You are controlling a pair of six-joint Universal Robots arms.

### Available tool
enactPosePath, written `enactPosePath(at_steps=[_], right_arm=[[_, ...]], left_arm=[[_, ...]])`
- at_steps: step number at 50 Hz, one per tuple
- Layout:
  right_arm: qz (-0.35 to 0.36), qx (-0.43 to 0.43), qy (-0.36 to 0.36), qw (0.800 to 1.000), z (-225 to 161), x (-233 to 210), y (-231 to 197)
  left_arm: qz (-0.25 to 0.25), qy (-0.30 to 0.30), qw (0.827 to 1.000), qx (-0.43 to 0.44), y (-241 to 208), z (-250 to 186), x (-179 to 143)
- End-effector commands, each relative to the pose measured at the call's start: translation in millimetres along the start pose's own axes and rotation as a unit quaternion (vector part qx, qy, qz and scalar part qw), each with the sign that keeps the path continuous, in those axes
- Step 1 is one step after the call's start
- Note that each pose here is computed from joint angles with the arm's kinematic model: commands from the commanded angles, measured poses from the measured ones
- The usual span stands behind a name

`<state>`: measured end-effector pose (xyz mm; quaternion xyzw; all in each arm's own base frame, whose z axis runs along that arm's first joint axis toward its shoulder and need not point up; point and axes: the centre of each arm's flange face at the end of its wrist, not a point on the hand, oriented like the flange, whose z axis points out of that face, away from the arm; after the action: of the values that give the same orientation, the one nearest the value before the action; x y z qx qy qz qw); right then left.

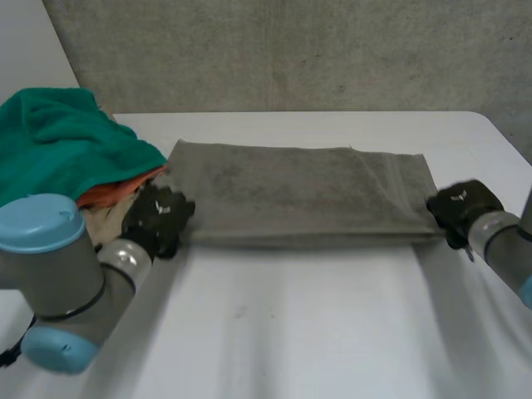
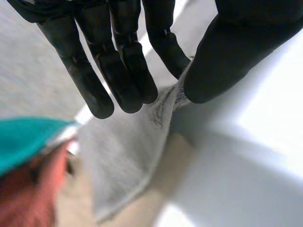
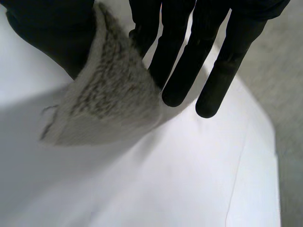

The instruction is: Fold the laundry.

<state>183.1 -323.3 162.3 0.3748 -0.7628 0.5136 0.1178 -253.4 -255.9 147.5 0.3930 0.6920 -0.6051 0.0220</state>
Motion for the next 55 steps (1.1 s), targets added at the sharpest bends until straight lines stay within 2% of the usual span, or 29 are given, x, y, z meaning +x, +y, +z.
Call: enactPosePath(at_steps=[1,8,16,30,36,42,55], right_arm=[[-0.020,-0.022,-0.006,1.000,-7.2,10.0,10.5],[-0.015,-0.009,0.000,1.000,-3.9,15.0,8.6],[-0.012,-0.001,0.011,1.000,-1.2,16.4,10.6],[-0.007,0.005,0.034,0.999,4.3,30.0,12.0],[-0.007,0.008,0.036,0.999,5.2,30.0,11.5],[-0.007,0.007,0.035,0.999,5.0,28.9,12.6],[-0.005,-0.001,0.029,1.000,4.0,25.1,17.7]], left_arm=[[0.004,0.034,0.999,-0.013,2.0,-16.7,14.9],[0.012,-0.010,0.998,0.053,-7.3,-3.4,9.5],[0.008,-0.022,0.999,0.032,9.6,3.8,1.2],[0.005,-0.003,0.999,-0.037,33.0,-4.1,-6.0],[-0.003,0.002,0.999,-0.032,38.8,6.7,-17.3],[-0.010,0.018,0.999,-0.039,52.6,21.7,-14.9],[-0.007,0.011,1.000,-0.019,47.4,38.9,-23.1]])
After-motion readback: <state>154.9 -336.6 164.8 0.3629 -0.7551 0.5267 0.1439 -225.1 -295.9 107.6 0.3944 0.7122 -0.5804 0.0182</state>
